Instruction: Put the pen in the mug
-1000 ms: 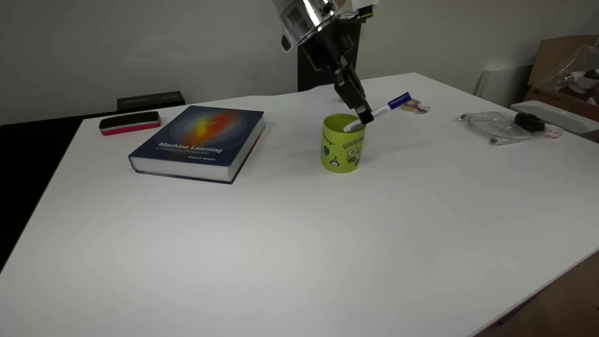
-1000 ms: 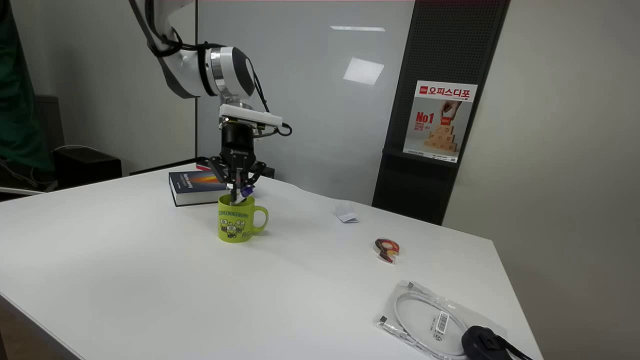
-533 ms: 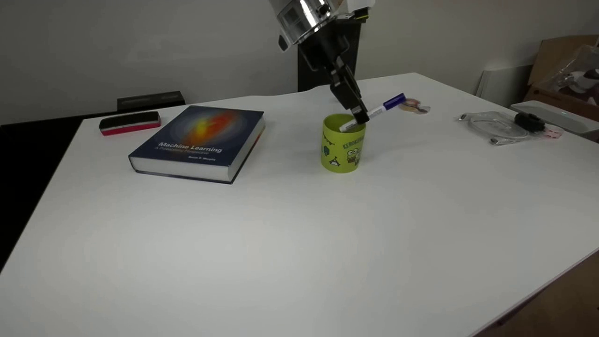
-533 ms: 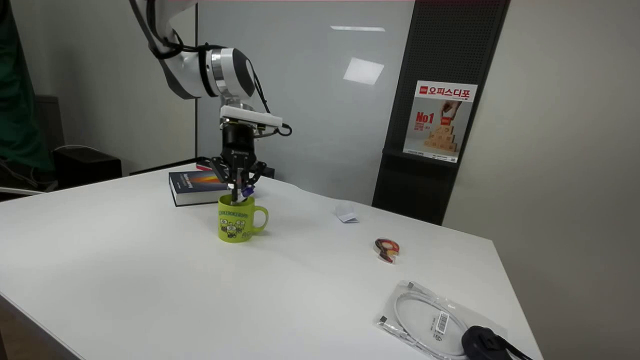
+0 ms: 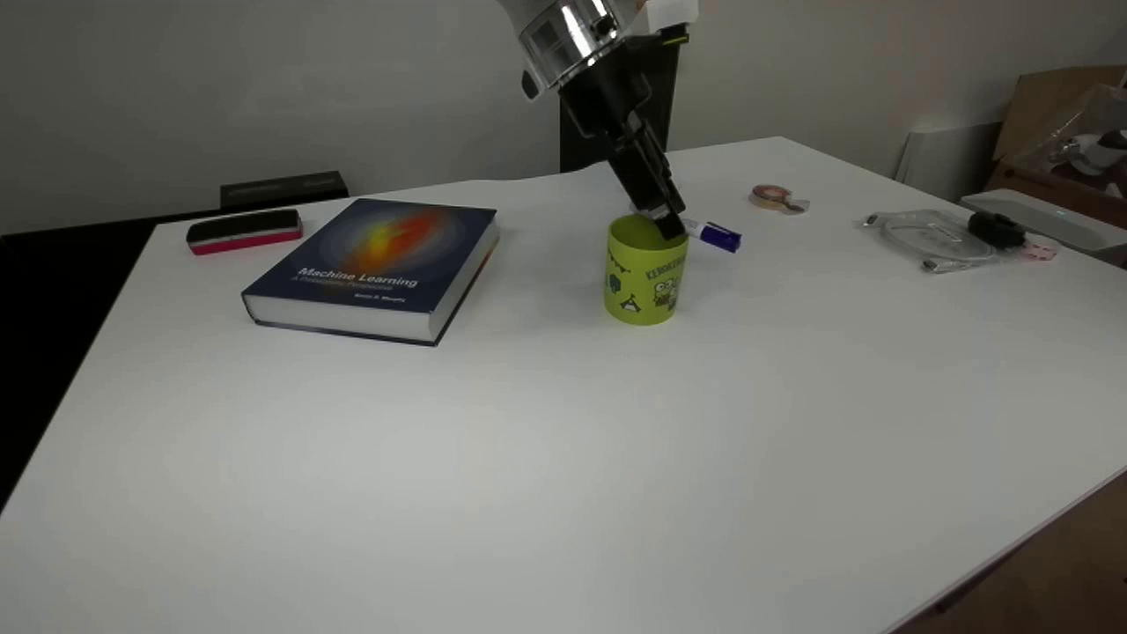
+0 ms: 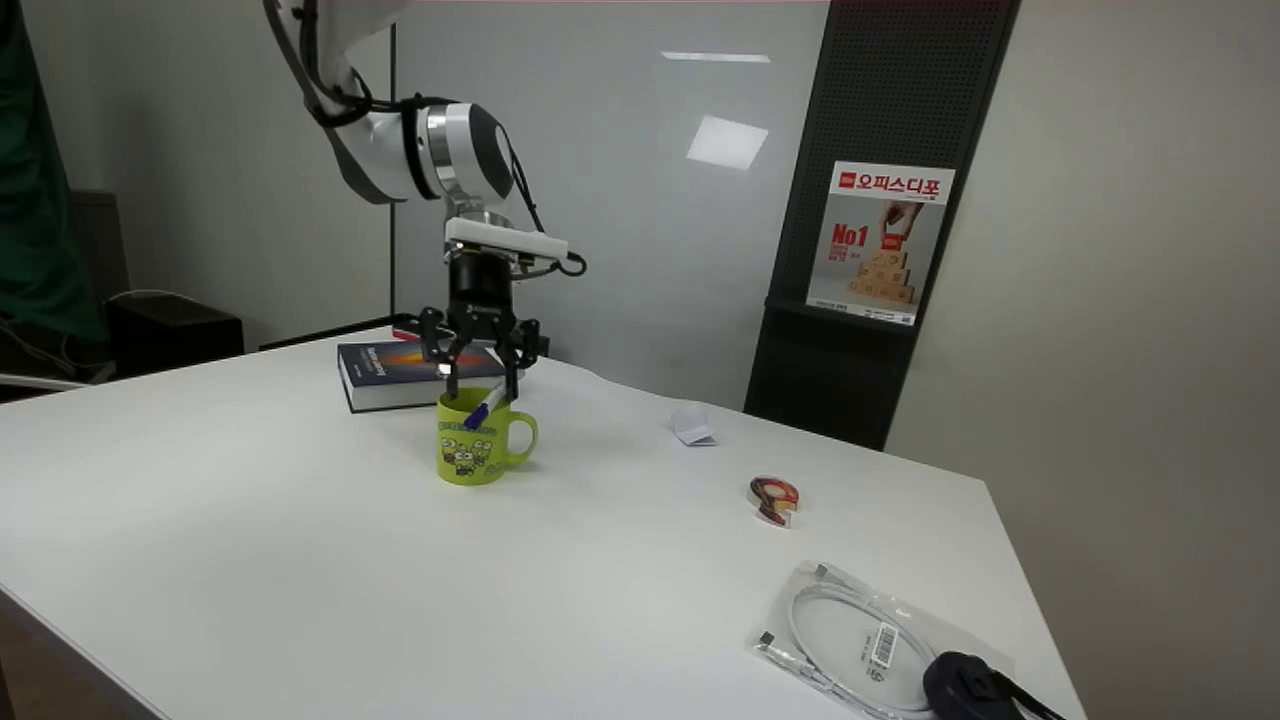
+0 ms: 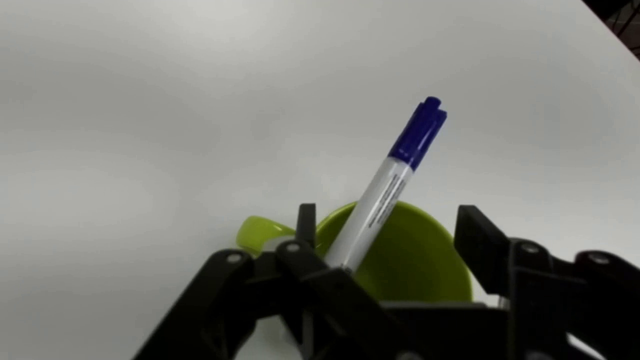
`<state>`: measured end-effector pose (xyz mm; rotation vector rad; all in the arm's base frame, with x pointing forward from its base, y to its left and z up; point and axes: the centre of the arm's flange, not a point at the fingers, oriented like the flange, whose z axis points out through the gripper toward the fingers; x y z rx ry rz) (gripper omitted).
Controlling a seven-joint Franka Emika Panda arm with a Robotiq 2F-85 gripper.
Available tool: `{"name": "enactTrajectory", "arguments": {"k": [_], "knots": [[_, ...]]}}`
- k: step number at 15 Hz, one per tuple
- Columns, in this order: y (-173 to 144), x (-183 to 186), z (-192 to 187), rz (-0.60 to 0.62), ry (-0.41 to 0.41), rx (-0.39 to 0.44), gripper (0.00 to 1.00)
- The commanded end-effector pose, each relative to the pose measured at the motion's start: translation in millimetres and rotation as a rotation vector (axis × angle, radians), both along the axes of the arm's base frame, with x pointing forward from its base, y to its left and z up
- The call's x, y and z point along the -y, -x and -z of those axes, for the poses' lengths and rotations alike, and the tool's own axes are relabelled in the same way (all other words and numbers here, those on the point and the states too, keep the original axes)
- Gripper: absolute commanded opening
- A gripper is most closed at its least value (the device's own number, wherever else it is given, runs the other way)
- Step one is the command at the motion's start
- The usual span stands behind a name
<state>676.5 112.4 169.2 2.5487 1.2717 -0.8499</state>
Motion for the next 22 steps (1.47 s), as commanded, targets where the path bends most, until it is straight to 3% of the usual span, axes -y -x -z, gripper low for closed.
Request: {"name": "enactTrajectory", "arguments": {"k": [1, 15, 22], "knots": [[-11, 4, -13, 0.012, -0.007, 0.024, 0.99], [-10, 0, -30, 0.022, -0.047, 0.043, 1.0], [2, -8, -11, 0.01, -0.072, 0.033, 1.0]]}}
